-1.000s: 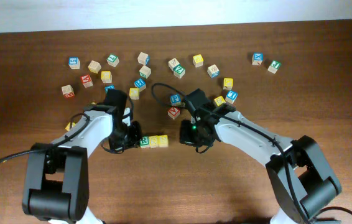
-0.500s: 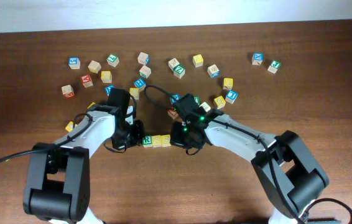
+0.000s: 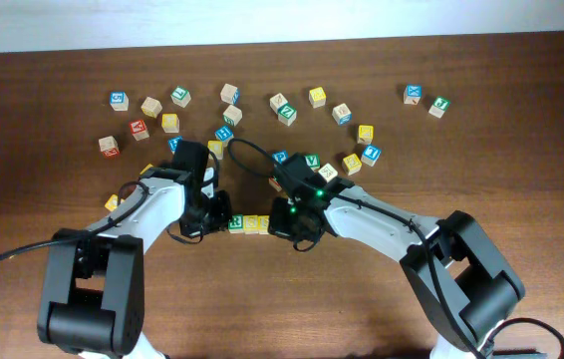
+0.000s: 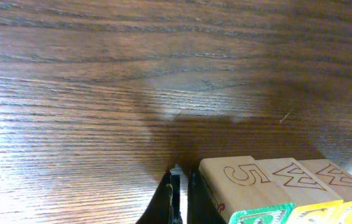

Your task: Spell out RSS

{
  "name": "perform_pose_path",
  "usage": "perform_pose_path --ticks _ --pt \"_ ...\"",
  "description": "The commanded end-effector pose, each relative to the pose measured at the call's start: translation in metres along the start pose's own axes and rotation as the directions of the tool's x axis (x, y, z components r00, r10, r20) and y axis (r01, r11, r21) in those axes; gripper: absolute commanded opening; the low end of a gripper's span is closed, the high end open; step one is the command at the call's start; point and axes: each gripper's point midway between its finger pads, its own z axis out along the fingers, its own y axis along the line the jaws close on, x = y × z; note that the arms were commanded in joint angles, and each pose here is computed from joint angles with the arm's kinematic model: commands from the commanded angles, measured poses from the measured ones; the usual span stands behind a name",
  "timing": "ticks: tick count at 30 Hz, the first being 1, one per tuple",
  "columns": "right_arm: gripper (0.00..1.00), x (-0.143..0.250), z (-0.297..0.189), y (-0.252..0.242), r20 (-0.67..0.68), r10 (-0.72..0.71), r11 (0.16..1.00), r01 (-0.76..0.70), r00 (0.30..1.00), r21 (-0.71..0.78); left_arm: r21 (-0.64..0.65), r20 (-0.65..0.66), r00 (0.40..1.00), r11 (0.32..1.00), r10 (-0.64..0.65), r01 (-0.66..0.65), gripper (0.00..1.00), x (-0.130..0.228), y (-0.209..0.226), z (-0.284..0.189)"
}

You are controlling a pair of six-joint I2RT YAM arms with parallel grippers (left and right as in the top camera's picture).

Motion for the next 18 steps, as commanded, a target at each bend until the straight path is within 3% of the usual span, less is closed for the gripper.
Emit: perform_pose_path --ticks 1,5,10,14,18 --pt "0.04 0.012 0.005 -0.012 -0.049 0.012 0.999 -0.010 0.999 0.045 -0.092 -0.011 1.000 0.996 0.002 -0.003 0.00 0.005 0.018 0.004" --pt "0.04 0.025 0.004 -0.009 -0.117 -0.022 1.000 0.025 0.993 0.019 -0.129 -0.013 1.000 0.991 -0.017 0.015 0.00 0.005 0.028 0.003" --pt "0.04 0.032 0.006 -0.003 -0.126 -0.045 0.999 0.046 0.991 0.008 -0.202 -0.015 0.990 0.970 -0.143 0.137 0.00 0.014 0.042 0.000" --pt "0.04 0.041 0.014 0.014 -0.073 -0.132 0.991 0.133 0.989 0.007 -0.230 0.001 0.968 0.942 -0.250 0.244 0.00 0.010 0.070 -0.008" --pt "0.04 0.036 0.015 0.012 -0.041 -0.138 0.990 0.139 0.990 0.028 -0.236 -0.005 0.961 0.934 -0.275 0.266 0.00 0.011 0.078 -0.010"
